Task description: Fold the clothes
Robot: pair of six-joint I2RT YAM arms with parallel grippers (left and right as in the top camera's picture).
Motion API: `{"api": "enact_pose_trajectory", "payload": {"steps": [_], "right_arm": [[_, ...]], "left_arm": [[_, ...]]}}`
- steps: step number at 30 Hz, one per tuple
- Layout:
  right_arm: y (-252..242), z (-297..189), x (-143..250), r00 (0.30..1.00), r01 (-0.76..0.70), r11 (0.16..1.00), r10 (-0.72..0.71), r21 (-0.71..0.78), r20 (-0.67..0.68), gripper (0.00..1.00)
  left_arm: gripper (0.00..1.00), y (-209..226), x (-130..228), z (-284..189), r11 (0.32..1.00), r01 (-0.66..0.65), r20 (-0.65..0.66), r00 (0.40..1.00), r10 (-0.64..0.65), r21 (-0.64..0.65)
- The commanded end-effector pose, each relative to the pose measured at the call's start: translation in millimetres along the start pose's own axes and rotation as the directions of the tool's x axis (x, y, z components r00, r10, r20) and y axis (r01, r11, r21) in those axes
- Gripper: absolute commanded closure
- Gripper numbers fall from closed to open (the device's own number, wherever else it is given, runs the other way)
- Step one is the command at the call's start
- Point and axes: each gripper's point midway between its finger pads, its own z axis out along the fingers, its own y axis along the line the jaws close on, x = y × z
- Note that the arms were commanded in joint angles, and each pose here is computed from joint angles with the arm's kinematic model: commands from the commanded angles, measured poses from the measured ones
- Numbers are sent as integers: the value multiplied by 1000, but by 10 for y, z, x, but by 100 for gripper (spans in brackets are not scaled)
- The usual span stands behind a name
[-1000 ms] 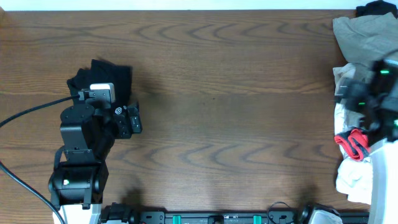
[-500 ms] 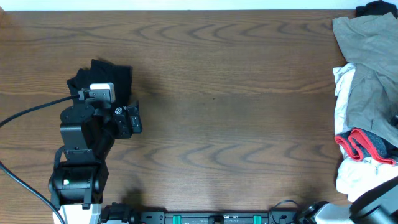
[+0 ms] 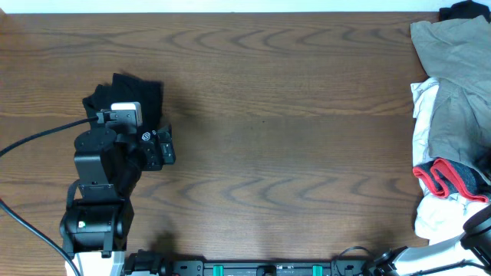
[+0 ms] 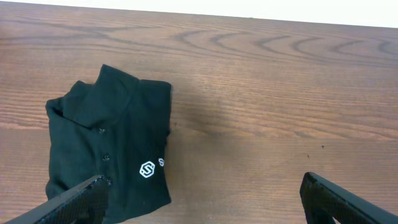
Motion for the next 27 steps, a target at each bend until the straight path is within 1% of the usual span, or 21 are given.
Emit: {"api": "enact_pose_trajectory", "payload": {"steps": [1,2,3,4,5,7,10,12,13,15,18,21,23,26,27], "right_arm": [[143,-89,-128,999,10,997,-7,-82,33,71],[211,-206,-233,998,14,993,-6,-118,68,83],[243,-301,-314,995,15,991,-2,-133,96,84],[284,-427,-421,991,11,989,9,-149,132,83],[342,-621,-561,983,9,985,22,-170,183,82],[487,-1004,-777,961,50,975,11,-214,278,82],[741,-1579,-968,918,122,955,-6,-269,396,87],[984,-1915,-991,890,194,928,-30,-318,455,93],[1146,-2070,-962,877,239,905,-46,-351,479,94],[1539,-2346,-833,853,341,839,-87,-424,514,99],[2154,-2650,-529,822,480,715,-163,-509,545,99],[2843,-2894,-33,781,605,550,-268,-575,565,99],[3276,-3018,386,740,671,432,-346,-602,576,99],[3730,-3137,899,669,741,319,-429,-591,607,99],[3864,-3177,1058,630,772,281,-452,-570,631,99]], "left_arm": [[2,-18,-96,-53,1000,24,24,999,-24,11],[2,-18,-96,-53,1000,25,24,999,-25,11],[2,-18,-96,-53,1000,25,24,999,-25,11],[2,-18,-96,-53,1000,25,24,999,-25,11],[2,-18,-95,-53,1000,25,24,999,-25,11],[2,-18,-93,-53,1000,25,23,999,-25,11],[2,-18,-92,-53,1000,25,23,999,-25,11],[2,-18,-93,-53,1000,25,23,999,-25,11],[2,-18,-93,-53,1000,25,23,999,-25,11],[2,-18,-94,-53,1000,25,24,999,-25,11],[2,-18,-94,-53,1000,25,24,999,-25,11],[2,-18,-94,-53,1000,25,24,999,-25,11],[2,-18,-93,-52,1000,25,23,999,-25,11],[2,-18,-93,-52,1000,25,23,999,-25,11],[2,-18,-94,-52,1000,25,24,999,-25,11]]}}
